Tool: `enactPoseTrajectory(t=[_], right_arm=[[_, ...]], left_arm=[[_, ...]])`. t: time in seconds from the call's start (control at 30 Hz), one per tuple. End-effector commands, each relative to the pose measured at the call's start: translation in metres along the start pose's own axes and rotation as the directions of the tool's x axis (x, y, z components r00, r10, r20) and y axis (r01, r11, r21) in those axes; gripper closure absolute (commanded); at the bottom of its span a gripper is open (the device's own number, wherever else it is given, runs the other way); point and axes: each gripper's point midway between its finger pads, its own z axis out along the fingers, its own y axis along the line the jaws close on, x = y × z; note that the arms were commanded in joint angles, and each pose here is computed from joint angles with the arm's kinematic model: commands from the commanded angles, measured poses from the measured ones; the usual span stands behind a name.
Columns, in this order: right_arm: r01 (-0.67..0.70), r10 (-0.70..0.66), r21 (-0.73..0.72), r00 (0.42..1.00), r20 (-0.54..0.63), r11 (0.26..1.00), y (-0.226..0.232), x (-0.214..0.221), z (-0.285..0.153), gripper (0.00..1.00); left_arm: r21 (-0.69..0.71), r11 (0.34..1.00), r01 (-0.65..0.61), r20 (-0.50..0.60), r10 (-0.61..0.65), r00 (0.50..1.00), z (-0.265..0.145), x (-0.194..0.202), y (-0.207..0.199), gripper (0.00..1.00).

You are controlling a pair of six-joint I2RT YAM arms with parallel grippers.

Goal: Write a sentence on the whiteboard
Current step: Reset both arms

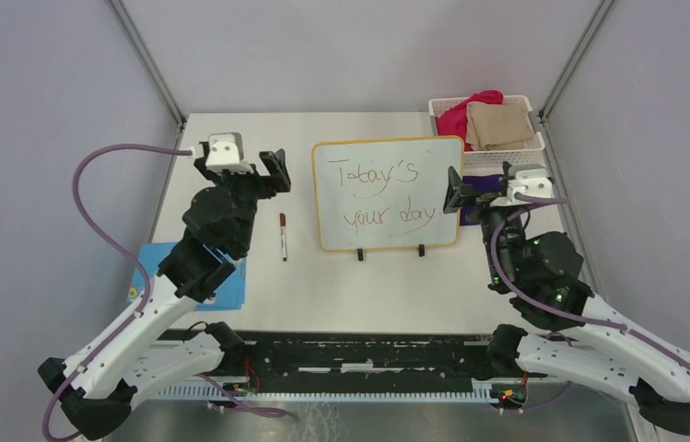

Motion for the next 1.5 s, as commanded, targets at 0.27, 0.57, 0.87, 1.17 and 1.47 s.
enactPoseTrajectory(t=[0.27, 0.57, 0.87, 1.17, 1.47], right_arm=[[-0.071, 0.071, -0.005, 0.991, 0.112, 0.997, -0.014, -0.032, -0.006, 0.02], [-0.101, 0.088, 0.141, 0.992, 0.094, 0.985, -0.030, -0.012, -0.005, 0.02], [-0.150, 0.150, 0.105, 0.989, 0.011, 0.983, 0.012, -0.001, 0.018, 0.02], [-0.081, 0.083, 0.137, 0.997, -0.008, 0.987, 0.009, 0.009, 0.018, 0.02], [0.076, -0.073, 0.168, 0.997, -0.026, 0.983, -0.002, 0.024, 0.013, 0.02]], left_arm=[[0.112, 0.976, 0.188, 0.159, -0.205, 0.966, -0.016, -0.108, -0.012, 0.00], [0.114, 0.974, 0.198, 0.184, -0.216, 0.959, 0.011, -0.127, -0.035, 0.00], [0.009, 0.984, 0.176, 0.136, -0.175, 0.975, 0.029, -0.062, -0.029, 0.00], [0.216, 0.970, 0.112, 0.063, -0.128, 0.990, 0.016, -0.027, -0.058, 0.00], [0.300, 0.952, 0.057, 0.004, -0.061, 0.998, 0.011, -0.007, -0.072, 0.00]])
